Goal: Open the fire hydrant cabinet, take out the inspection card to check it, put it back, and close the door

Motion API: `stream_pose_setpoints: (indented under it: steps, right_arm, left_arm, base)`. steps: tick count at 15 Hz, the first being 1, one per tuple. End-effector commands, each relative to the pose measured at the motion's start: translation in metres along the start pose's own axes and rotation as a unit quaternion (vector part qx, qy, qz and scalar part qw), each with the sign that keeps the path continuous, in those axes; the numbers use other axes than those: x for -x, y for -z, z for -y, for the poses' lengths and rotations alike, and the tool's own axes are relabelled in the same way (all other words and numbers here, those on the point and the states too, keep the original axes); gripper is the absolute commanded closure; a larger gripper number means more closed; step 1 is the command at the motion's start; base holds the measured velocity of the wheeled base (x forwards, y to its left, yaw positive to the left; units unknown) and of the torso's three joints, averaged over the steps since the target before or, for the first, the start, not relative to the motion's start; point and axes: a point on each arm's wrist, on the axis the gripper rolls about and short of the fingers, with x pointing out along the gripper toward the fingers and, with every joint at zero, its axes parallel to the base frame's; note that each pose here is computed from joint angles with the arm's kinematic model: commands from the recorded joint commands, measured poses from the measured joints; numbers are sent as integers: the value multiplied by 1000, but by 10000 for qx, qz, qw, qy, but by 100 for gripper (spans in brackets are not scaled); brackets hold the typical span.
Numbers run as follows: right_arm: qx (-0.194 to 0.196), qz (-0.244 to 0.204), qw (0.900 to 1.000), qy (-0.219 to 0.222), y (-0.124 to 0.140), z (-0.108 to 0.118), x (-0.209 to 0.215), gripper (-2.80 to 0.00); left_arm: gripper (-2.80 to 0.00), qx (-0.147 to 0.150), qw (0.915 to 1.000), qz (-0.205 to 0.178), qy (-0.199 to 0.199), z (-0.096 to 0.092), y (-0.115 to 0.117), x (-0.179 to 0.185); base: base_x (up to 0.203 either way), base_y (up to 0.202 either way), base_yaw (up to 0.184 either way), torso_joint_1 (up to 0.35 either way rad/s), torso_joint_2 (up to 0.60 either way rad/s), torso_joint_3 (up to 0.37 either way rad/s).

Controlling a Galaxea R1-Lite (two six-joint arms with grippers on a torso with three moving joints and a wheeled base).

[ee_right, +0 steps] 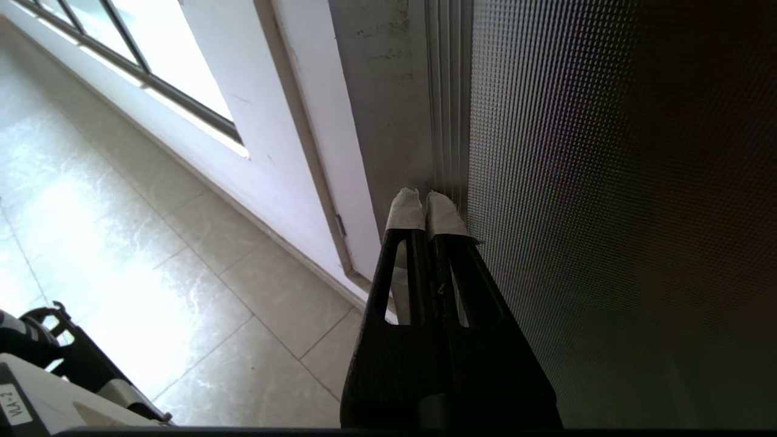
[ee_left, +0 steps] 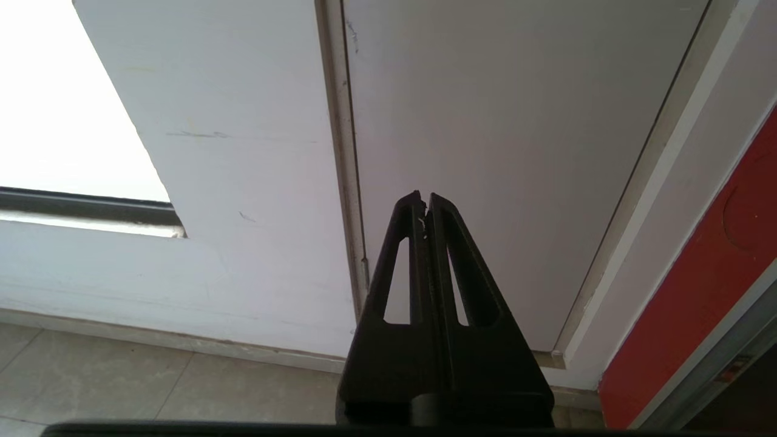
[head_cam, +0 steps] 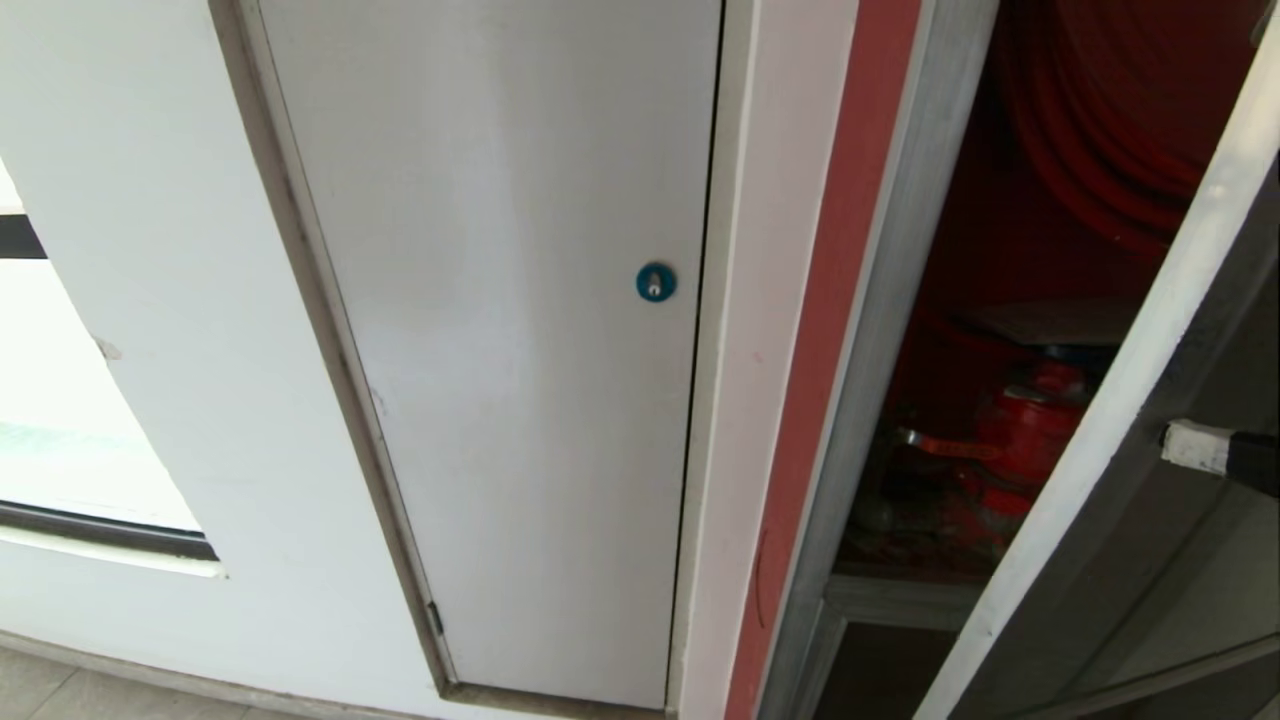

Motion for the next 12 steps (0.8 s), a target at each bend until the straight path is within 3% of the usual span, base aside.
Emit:
stream_pose_setpoints:
  steps: [1,6,12]
  right_arm:
    - [-70,-108,9999,-12,-2,8,-13,0]
    - [13,-67,9999,116,-10,21,-47,0]
    - [300,119,9976,620,-15,29,-89,0]
  left_arm:
    - [0,2,10000,-27,-4,0,2,0]
    - [0,-4,10000,-27,-4,0,2,0]
    - [0,-4,10000,-27,-4,0,2,0]
  base:
    - [0,0,0,0,0,0]
    - [0,0,0,0,0,0]
    - [0,0,0,0,0,0]
